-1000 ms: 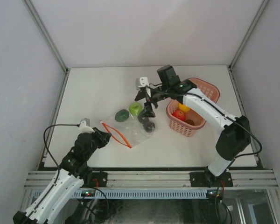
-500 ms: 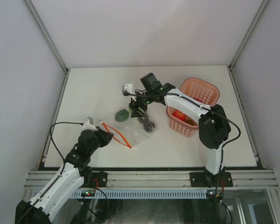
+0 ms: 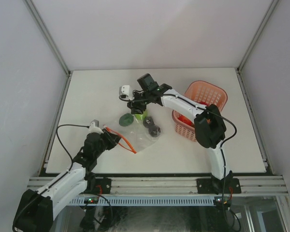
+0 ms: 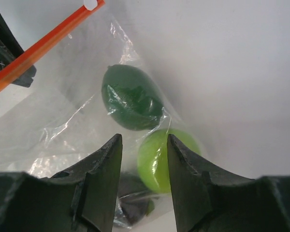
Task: Open the zip-top bag and remove the fake food
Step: Pick up the fake fruit from the zipper food storage bag.
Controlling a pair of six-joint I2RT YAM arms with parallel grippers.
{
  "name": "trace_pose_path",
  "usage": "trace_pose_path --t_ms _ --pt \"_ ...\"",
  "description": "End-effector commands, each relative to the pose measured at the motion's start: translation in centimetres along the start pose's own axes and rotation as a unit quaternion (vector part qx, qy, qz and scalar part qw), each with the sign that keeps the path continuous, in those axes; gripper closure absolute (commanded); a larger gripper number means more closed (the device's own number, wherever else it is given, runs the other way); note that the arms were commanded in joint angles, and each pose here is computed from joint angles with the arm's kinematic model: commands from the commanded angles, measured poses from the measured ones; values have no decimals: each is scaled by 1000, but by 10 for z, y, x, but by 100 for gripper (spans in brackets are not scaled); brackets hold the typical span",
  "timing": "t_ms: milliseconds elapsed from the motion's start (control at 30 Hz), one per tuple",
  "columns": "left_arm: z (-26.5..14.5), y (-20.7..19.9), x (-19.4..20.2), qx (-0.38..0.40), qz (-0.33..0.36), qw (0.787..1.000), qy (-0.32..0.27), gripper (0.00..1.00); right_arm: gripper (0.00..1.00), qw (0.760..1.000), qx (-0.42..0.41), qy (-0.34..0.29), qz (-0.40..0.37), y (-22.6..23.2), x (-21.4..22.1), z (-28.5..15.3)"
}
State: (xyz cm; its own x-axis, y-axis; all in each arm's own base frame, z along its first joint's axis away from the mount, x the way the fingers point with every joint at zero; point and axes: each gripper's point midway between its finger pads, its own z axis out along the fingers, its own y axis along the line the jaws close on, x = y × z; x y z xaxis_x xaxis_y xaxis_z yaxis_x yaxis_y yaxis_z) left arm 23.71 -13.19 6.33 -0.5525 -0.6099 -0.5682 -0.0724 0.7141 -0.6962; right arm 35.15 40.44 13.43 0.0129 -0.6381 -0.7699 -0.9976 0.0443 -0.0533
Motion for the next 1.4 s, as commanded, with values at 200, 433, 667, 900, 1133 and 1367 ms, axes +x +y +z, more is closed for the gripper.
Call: trace_pose_path --t_ms 200,433,667,900,1133,1367 --pt "14 -8 -12 20 -26 999 -25 69 60 990 29 -16 -134 -35 -29 22" --pt "23 -8 -15 11 -30 999 -25 59 60 991 42 4 -129 -39 -18 46" --pt "37 -8 -20 10 -29 999 -16 57 70 992 1 15 -121 -24 -2 53" --pt "54 -13 -20 19 -36 999 9 87 77 992 -30 16 -121 -9 5 52" --pt "63 -15 -31 20 -48 999 -12 75 78 992 -50 17 -116 1 10 51" --pt "64 -21 -46 31 -53 997 -46 52 78 992 -65 22 -103 10 16 50"
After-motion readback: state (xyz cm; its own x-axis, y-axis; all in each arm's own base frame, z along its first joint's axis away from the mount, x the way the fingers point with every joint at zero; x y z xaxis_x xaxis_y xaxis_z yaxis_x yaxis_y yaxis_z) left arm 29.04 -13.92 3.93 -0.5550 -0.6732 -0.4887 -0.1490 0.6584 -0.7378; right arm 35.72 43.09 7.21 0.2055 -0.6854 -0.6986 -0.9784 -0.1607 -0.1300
